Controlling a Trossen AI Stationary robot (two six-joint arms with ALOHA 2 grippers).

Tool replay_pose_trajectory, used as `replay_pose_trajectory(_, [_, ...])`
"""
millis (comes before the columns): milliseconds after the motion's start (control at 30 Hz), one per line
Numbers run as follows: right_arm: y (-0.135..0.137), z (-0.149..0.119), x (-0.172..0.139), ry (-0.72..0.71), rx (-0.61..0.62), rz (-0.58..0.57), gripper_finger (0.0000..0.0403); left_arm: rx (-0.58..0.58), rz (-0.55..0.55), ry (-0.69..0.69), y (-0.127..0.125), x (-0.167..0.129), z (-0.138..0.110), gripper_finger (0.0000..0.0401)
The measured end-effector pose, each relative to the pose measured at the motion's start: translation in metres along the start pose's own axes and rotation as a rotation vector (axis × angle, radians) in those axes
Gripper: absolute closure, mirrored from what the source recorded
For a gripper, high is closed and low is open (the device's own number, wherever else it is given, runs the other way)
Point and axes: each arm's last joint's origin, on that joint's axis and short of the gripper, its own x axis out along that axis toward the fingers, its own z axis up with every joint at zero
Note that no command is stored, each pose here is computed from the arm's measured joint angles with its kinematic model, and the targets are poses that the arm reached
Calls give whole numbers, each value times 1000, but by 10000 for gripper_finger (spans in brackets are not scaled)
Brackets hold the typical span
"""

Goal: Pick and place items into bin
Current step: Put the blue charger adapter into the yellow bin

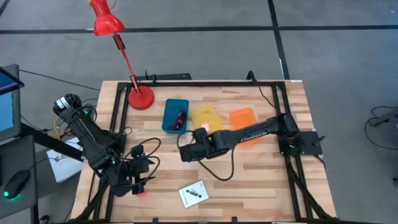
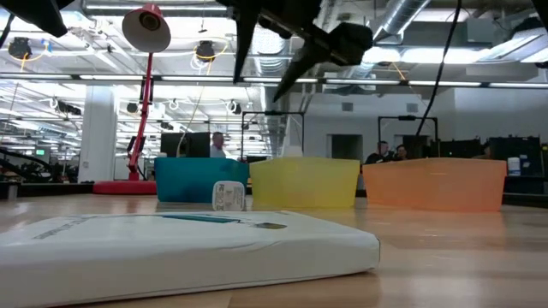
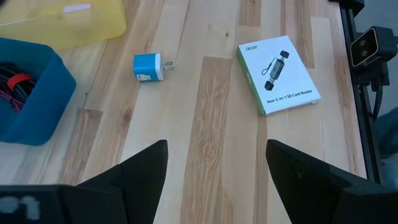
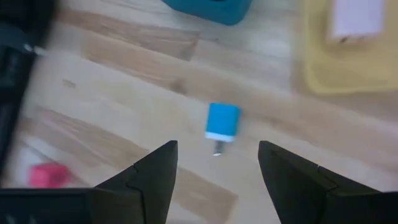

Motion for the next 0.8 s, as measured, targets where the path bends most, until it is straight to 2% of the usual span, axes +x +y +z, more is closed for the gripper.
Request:
replay_pose_trajectory(100, [6, -2, 11, -3, 66, 36, 179, 0, 0, 0, 0, 0, 0, 139])
replay_pose_trajectory(167, [4, -2, 17, 15, 83, 20, 176, 0, 0, 0, 0, 0, 0, 139])
replay_pose_trajectory(267, [13, 2, 34, 31, 117, 80, 174, -1, 0, -1, 0, 0, 0, 139])
replay_pose_trajectory(333, [5, 1, 47, 67, 109, 12, 174, 1, 1, 1, 0, 0, 0, 139])
replay_pose_trajectory(400, [12, 2, 62, 89, 151, 64, 174, -1, -1, -1, 0, 0, 0, 139])
replay_pose_trajectory(467, [4, 1, 68, 118, 151, -5, 174, 0, 0, 0, 0, 0, 0, 139])
replay_pose_trajectory(500, [6, 1, 72, 124, 157, 9, 174, 0, 0, 0, 0, 0, 0, 139])
replay_pose_trajectory(800, [5, 4, 78, 135, 167, 4, 174, 0, -7, 9, 0, 0, 0, 139])
